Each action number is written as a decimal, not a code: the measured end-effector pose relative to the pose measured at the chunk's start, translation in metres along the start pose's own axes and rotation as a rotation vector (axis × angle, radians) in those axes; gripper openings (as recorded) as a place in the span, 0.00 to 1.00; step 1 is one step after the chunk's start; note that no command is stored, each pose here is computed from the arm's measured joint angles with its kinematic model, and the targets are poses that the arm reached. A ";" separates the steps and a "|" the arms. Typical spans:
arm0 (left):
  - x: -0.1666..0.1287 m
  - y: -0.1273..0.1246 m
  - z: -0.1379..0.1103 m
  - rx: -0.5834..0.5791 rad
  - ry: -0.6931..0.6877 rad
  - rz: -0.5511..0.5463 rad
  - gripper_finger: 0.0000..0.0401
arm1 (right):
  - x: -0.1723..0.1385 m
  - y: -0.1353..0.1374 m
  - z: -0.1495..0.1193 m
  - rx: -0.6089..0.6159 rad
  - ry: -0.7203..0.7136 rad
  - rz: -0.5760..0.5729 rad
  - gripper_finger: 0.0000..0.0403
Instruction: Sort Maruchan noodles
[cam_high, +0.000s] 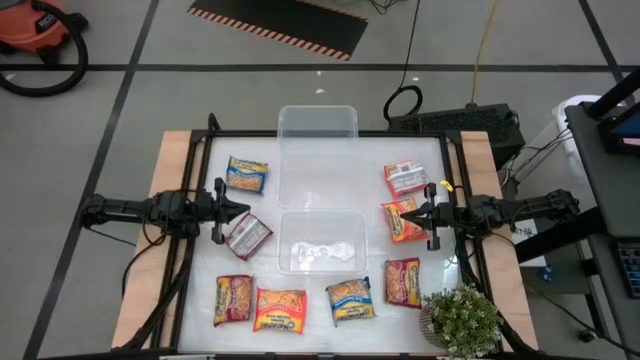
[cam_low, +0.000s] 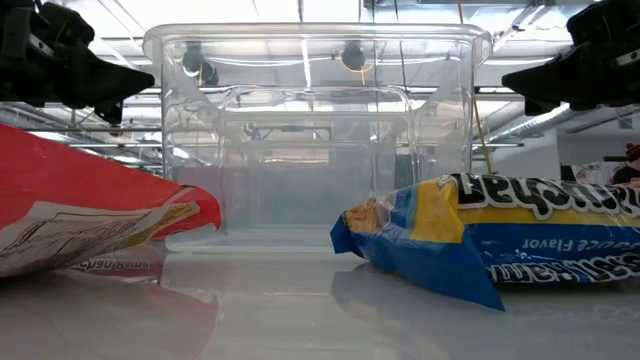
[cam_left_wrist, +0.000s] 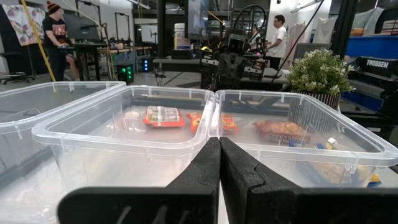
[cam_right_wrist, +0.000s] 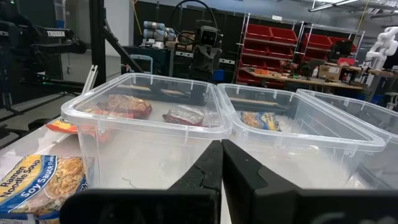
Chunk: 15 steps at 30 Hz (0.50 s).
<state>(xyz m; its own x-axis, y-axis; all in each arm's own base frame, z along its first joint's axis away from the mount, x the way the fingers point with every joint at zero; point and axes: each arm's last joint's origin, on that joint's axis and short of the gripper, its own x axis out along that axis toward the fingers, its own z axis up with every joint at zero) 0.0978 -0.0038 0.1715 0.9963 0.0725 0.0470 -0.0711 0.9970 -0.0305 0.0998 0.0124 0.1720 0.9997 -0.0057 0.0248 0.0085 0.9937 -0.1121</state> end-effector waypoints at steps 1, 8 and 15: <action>0.000 0.000 0.000 0.000 0.000 0.000 0.01 | 0.000 0.000 0.000 0.000 0.000 0.000 0.00; 0.000 0.000 0.000 0.000 0.000 0.000 0.01 | 0.000 0.000 0.000 0.000 0.000 0.000 0.00; 0.000 0.000 0.000 0.000 0.000 0.000 0.01 | 0.000 0.000 -0.001 0.078 0.010 0.002 0.00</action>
<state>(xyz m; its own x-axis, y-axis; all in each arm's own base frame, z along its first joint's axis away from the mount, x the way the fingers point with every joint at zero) 0.0978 -0.0038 0.1715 0.9963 0.0722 0.0470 -0.0708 0.9970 -0.0306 0.0998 0.0126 0.1710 0.9999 -0.0048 0.0151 0.0053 0.9994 -0.0343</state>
